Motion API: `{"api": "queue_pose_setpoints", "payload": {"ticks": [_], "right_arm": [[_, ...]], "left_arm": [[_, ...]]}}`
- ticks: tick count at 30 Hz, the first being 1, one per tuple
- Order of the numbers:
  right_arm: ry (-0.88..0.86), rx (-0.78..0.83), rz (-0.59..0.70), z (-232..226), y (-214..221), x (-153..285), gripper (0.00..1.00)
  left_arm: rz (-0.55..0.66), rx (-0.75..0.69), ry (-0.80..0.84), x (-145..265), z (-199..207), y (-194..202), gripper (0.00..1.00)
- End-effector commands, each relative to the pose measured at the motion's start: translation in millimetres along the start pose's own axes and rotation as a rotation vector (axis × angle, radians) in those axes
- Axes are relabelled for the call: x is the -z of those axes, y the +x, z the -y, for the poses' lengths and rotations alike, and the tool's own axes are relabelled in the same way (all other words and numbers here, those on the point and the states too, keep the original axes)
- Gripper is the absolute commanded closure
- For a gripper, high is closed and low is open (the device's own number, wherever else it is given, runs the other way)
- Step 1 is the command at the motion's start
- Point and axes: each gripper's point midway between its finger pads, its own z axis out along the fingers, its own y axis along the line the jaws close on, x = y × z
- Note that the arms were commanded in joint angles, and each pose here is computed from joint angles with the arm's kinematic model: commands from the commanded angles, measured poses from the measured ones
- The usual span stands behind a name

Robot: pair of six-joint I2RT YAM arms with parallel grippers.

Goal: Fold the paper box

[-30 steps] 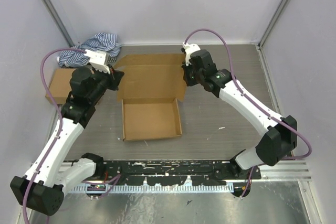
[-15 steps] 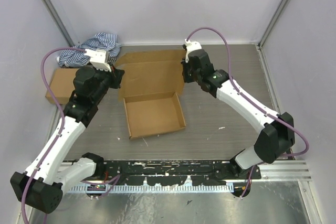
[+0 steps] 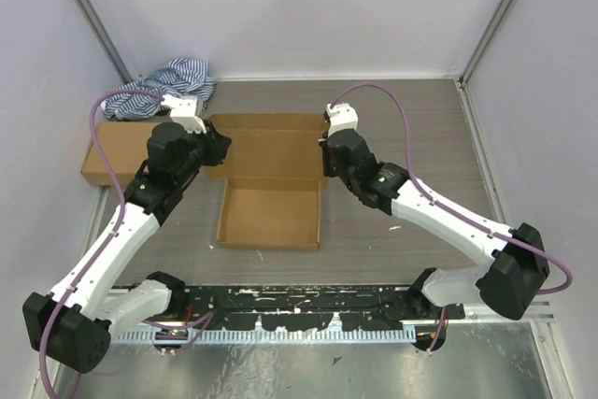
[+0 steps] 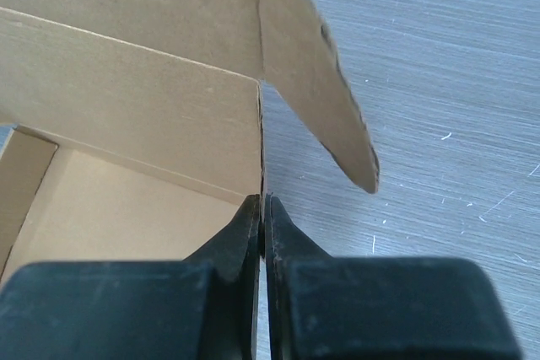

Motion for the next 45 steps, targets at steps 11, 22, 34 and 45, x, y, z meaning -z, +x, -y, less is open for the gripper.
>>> {"api": "queue_pose_setpoints", "payload": {"ticks": [11, 22, 34, 45], "right_arm": [[0.15, 0.187, 0.225, 31.1, -32.3, 19.7, 0.95], [0.038, 0.258, 0.244, 14.9, -43.1, 28.7, 0.94], [0.017, 0.291, 0.225, 12.0, -38.8, 27.2, 0.95], [-0.038, 0.299, 0.208, 1.8, -36.7, 26.4, 0.95]], "left_arm": [[-0.011, -0.088, -0.09, 29.6, -20.2, 11.2, 0.44], [-0.139, -0.253, -0.112, -8.9, -23.0, 3.7, 0.39], [-0.173, -0.341, -0.195, -23.2, -39.3, -1.1, 0.4], [-0.132, -0.441, -0.163, -24.9, -38.5, -8.9, 0.39]]}}
